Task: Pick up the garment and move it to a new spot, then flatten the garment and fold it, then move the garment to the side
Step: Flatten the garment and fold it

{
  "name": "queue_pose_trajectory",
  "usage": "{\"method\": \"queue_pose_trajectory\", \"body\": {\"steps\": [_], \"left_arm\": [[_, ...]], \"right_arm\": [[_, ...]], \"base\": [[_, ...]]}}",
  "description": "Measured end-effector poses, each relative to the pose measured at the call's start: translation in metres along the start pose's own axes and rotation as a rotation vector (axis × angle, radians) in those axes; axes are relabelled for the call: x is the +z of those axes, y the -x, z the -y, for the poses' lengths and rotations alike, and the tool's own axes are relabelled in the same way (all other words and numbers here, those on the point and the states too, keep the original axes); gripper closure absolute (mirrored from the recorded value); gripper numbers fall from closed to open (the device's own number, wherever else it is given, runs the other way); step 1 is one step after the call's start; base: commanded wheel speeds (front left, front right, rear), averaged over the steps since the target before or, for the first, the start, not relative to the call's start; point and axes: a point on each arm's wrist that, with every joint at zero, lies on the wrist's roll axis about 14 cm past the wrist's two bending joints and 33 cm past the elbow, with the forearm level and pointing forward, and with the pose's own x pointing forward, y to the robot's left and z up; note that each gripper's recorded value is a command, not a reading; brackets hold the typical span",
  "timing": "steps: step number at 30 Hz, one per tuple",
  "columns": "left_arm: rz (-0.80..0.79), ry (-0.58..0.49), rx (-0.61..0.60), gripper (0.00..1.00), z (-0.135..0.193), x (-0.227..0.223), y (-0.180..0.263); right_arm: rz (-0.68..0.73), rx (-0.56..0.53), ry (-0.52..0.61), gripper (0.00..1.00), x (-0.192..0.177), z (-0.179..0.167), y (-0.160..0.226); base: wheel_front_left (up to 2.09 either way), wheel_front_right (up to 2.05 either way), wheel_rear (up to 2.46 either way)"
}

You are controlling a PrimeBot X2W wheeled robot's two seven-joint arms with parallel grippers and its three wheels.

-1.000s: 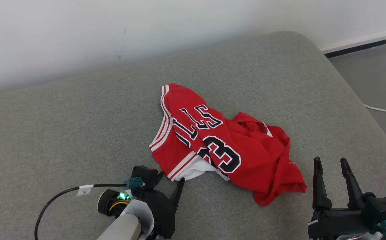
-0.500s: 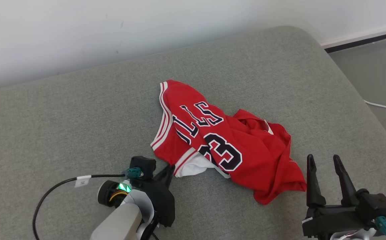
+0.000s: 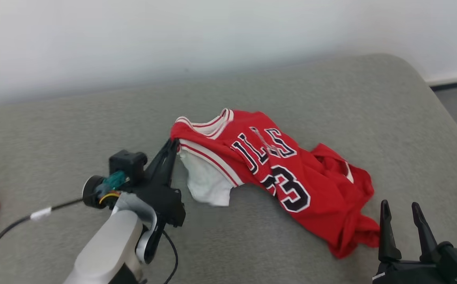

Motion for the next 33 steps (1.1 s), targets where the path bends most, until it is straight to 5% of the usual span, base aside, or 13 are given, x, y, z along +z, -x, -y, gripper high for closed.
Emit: {"method": "queue_pose_trajectory", "body": {"steps": [13,20,26,27,28,33], "left_arm": [[0.129,-0.026,0.316,1.00,-0.070,0.037,0.143],[-0.023,0.097,0.536,1.00,-0.084,-0.022,0.232],[-0.151,0.158,0.552,1.00,-0.070,-0.066,0.250],[-0.142,0.142,0.555,0.40,-0.071,-0.065,0.250],[-0.101,0.131,0.561,0.00,-0.073,-0.056,0.248],[0.116,0.031,0.573,0.00,-0.088,0.003,0.236]], "right_arm": [[0.009,0.214,-0.055,0.00,0.001,-0.073,-0.019],[0.003,0.303,-0.063,0.00,-0.001,-0.106,-0.025],[0.002,0.308,-0.052,0.00,-0.002,-0.108,-0.027],[0.002,0.307,-0.049,0.00,-0.002,-0.107,-0.027],[0.003,0.307,-0.049,0.00,-0.002,-0.107,-0.027],[0.008,0.303,-0.045,0.00,0.000,-0.106,-0.027]], "base": [[0.00,0.00,0.00],[0.00,0.00,0.00],[0.00,0.00,0.00],[0.00,0.00,0.00],[0.00,0.00,0.00],[0.00,0.00,0.00]]}}
